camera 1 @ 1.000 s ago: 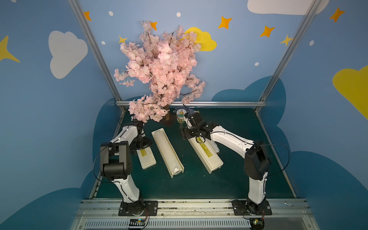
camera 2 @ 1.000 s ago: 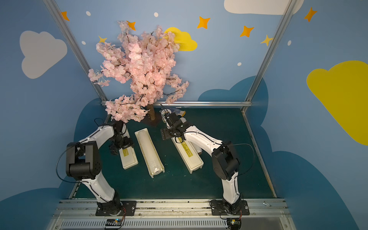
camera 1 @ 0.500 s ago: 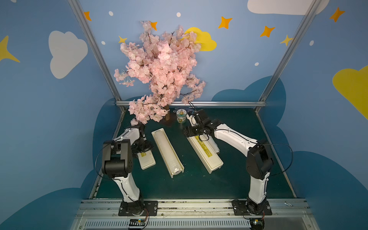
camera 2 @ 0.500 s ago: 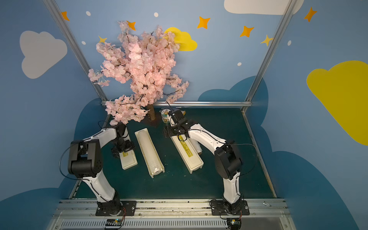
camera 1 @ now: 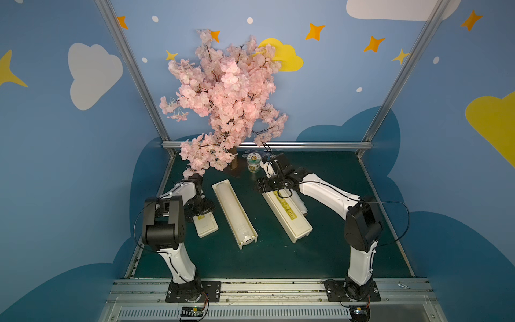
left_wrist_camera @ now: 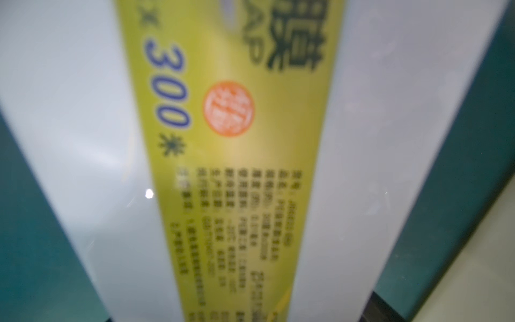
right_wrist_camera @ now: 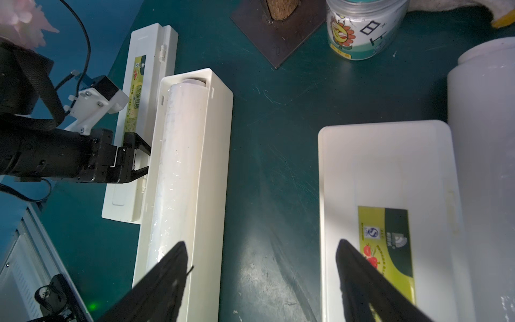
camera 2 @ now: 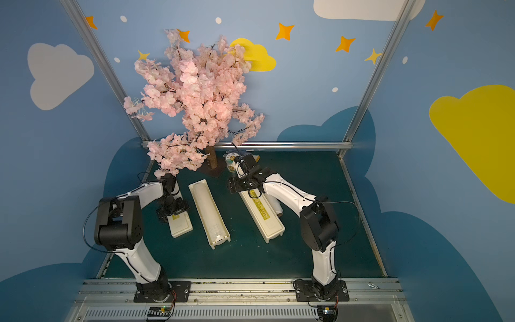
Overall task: Put plastic wrap rolls into dispensers
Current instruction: Pick up the lid from the center of the board, then close the lid on the plastic wrap cutting box.
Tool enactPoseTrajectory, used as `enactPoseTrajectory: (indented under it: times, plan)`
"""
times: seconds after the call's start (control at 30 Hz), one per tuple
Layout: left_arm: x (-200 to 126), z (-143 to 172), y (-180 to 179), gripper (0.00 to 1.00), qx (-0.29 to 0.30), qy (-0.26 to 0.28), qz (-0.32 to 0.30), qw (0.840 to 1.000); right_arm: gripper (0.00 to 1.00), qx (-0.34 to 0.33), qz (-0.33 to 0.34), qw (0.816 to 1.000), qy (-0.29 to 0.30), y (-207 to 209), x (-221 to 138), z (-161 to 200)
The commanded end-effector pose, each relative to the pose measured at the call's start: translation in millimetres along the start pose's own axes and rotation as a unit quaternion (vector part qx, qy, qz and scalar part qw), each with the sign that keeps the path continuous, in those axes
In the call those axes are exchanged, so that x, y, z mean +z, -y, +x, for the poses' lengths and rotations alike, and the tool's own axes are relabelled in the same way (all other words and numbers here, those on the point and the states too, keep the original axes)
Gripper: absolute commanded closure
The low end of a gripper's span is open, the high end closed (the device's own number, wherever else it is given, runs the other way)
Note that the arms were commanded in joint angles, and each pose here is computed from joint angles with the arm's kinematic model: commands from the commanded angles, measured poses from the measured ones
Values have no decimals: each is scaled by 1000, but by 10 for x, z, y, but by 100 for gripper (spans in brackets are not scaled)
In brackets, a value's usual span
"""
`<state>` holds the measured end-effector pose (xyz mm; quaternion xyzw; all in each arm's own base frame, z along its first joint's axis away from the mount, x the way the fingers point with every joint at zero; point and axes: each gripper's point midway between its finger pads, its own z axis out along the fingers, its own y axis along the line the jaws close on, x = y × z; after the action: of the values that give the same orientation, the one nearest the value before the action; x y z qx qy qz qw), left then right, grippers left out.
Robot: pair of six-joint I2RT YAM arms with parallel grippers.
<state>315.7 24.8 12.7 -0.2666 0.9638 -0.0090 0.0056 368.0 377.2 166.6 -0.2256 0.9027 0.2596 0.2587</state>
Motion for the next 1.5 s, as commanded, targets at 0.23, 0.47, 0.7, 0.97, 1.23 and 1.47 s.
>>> enactPoseTrajectory:
  times: [0.23, 0.47, 0.7, 0.97, 1.23, 1.47]
  plan:
    - [262, 161, 14, 10, 15, -64, 3, 998, 17, 6, -10, 1000, 12, -81, -121, -117]
    - [-41, 45, 93, 19, 15, -20, 26, 999, 17, 10, -12, 1000, 11, -97, -116, -137]
    - [-586, 56, 227, 23, 11, 25, 75, 997, 17, 10, 20, 1000, 16, 90, -253, -162]
    - [-973, 415, 287, 26, -1, 39, 108, 993, 17, 17, 24, 999, 36, 221, -555, -101]
    - [-1114, 844, 689, 26, 11, 40, 126, 991, 17, 30, -9, 999, 36, 197, -637, 122]
    - [-1030, 1006, 948, 26, 16, 32, 114, 993, 17, 26, -9, 999, 44, 238, -786, 209]
